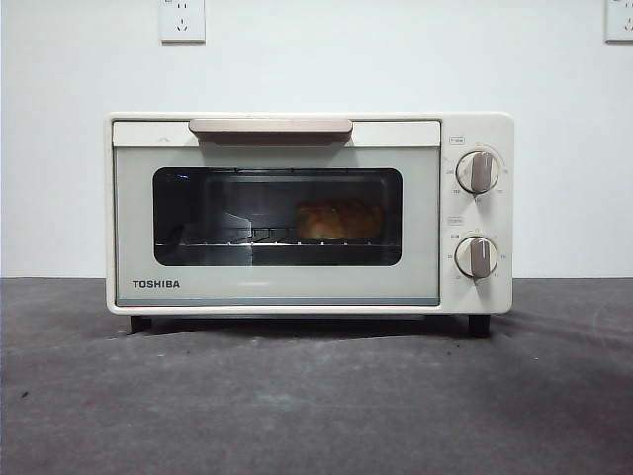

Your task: The left arm flap open the oven, the right arm pick bread and place it into oven, the left arm flap close the oven

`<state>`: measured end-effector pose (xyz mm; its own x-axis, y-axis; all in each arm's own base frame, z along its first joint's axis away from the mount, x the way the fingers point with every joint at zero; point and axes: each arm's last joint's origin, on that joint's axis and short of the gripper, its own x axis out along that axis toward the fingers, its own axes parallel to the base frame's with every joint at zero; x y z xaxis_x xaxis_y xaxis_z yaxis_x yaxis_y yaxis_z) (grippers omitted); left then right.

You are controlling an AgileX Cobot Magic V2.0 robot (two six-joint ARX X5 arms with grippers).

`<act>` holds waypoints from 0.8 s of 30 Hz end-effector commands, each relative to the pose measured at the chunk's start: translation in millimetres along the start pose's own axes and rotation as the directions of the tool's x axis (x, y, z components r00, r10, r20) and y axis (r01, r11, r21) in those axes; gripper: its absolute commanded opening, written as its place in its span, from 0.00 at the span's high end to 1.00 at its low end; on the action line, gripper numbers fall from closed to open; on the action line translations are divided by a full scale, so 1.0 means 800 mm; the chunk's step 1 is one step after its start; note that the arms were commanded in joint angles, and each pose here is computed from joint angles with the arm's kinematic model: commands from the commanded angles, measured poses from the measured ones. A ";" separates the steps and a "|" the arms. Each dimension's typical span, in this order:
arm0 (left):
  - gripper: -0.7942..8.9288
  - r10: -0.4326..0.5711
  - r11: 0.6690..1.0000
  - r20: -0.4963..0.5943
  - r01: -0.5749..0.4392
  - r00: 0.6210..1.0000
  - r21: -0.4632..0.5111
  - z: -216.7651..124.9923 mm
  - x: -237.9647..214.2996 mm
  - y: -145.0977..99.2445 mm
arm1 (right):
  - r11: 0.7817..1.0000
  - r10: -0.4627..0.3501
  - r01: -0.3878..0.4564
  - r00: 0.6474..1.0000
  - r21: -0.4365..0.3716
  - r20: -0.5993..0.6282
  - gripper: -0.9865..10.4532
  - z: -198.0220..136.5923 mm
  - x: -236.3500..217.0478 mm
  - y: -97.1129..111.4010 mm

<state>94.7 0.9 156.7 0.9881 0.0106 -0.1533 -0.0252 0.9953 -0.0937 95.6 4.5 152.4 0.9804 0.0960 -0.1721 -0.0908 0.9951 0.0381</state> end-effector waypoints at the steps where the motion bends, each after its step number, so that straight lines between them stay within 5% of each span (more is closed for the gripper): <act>1: 0.90 0.008 1.000 -0.025 -0.008 1.000 0.005 -0.009 0.003 0.001 | 1.000 -0.018 0.018 1.000 -0.016 0.000 0.90 -0.004 0.001 -0.001; 24: 0.90 0.008 1.000 -0.025 -0.008 1.000 0.005 -0.009 0.003 0.001 | 1.000 -0.025 0.026 0.999 -0.015 0.027 0.90 -0.001 0.001 -0.001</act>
<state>94.8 0.9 156.7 0.9881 0.0110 -0.1537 -0.0256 0.9953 -0.0936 95.8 3.3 152.8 0.9855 0.0703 -0.1542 -0.0665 0.9973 0.0296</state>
